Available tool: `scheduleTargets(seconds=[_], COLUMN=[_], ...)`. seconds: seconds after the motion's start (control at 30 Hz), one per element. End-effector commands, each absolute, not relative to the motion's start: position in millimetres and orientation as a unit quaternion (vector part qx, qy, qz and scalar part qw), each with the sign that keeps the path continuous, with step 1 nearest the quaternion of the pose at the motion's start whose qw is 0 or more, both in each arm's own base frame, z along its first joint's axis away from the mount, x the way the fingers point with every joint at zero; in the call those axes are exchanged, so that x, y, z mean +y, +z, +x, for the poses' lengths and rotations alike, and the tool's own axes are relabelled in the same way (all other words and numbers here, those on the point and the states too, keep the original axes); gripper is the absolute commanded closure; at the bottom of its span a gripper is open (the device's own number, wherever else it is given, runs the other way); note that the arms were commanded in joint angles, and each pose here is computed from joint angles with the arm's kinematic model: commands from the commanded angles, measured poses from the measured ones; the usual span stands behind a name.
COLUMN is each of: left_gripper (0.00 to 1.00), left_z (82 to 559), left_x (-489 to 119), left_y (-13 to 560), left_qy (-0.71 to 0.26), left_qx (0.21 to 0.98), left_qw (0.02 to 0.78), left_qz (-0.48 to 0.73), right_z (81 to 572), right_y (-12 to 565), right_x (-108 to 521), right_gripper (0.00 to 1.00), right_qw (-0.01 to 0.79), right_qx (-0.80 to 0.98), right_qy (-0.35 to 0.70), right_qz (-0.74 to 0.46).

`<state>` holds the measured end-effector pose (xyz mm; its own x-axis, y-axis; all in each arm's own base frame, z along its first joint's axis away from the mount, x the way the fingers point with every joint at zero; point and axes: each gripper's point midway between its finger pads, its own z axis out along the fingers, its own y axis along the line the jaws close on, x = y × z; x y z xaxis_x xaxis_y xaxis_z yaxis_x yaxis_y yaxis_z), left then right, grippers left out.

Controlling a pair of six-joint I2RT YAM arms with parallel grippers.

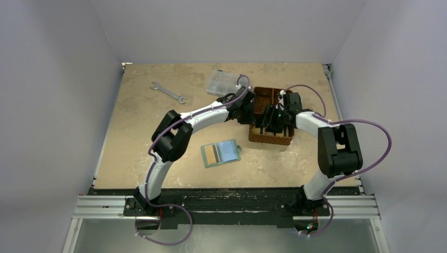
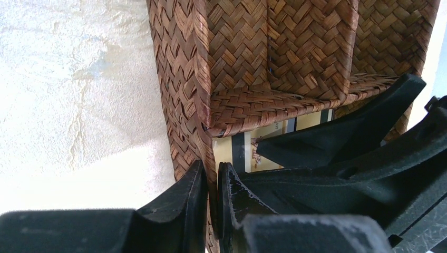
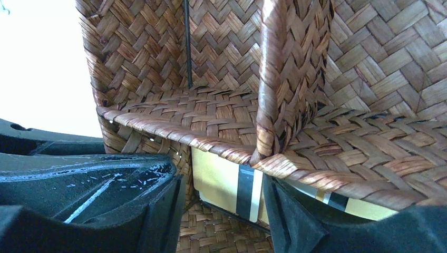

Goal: Put the credit cards into the card holder
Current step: Pick up the credit card from the storage box.

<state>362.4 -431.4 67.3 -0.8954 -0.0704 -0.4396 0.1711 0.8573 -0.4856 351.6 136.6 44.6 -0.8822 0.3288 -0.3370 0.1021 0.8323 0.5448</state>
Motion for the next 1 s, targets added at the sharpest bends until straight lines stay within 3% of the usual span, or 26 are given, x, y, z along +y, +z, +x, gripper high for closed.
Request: scheduleTargets(seconds=[0.0, 0.4, 0.53, 0.77, 0.97], left_gripper=[1.00, 1.00, 1.00, 1.00, 1.00], left_z=[338, 334, 332, 328, 331], left_x=[-439, -443, -452, -453, -446], left_y=[48, 53, 57, 53, 52], left_qy=[-0.283, -0.308, -0.334, -0.344, -0.326], left_qx=[0.943, 0.936, 0.929, 0.927, 0.933], left_qw=[0.171, 0.165, 0.155, 0.147, 0.152], left_qz=[0.044, 0.040, 0.036, 0.026, 0.017], right_z=[344, 342, 342, 355, 355], right_y=[11, 11, 10, 60, 91], right_x=[122, 118, 136, 173, 183], right_gripper=[0.35, 0.35, 0.36, 0.37, 0.52], right_qw=[0.172, 0.189, 0.184, 0.262, 0.278], right_qx=[0.947, 0.948, 0.936, 0.872, 0.844], right_qy=[0.217, 0.209, 0.264, 0.404, 0.451], right_qz=[0.164, 0.148, 0.140, 0.089, 0.080])
